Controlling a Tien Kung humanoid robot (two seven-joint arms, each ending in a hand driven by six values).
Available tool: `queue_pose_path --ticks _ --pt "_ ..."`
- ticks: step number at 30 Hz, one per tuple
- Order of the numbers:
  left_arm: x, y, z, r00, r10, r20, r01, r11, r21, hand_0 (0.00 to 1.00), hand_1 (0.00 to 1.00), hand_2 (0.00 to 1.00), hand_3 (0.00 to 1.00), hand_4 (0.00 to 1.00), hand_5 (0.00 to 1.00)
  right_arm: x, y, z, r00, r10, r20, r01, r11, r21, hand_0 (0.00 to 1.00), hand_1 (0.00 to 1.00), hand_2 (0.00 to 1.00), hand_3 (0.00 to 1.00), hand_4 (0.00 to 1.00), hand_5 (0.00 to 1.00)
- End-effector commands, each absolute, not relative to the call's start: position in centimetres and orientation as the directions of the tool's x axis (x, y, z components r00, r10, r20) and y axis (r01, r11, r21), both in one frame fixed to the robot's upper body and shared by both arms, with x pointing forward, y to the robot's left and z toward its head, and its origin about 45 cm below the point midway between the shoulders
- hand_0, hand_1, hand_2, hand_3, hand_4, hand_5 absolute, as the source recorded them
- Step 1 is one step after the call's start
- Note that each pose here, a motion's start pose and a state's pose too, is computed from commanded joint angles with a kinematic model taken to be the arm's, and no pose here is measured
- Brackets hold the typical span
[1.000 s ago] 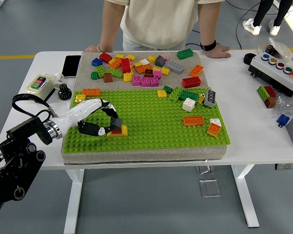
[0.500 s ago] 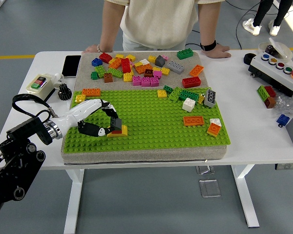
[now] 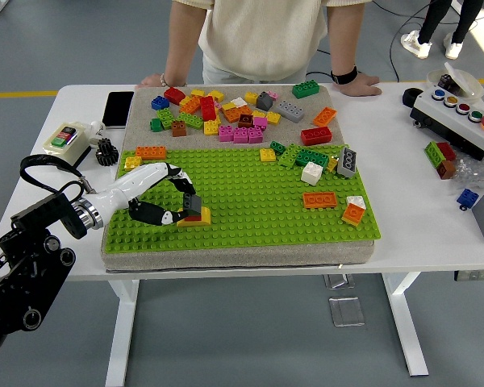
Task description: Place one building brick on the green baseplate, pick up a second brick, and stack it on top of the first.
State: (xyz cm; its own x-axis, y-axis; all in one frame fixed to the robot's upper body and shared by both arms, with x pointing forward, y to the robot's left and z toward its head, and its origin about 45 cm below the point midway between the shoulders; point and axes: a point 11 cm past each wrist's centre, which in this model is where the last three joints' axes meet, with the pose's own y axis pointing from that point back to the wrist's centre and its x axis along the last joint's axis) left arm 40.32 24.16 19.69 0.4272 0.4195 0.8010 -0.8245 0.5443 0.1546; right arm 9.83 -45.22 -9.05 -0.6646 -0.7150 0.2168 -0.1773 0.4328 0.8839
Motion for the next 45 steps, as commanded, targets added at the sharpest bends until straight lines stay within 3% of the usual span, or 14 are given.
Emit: queue_pose_path --ticks 45 --pt "40.74 24.08 20.33 0.419 0.431 0.799 -0.827 0.545 0.14 0.716 0.637 0.589 0.556 0.83 0.08 9.99 -45.27 -9.0 -0.666 -0.716 0.209 -0.184 0.43 0.884 0.731 0.639 0.685 0.61 0.923 0.477"
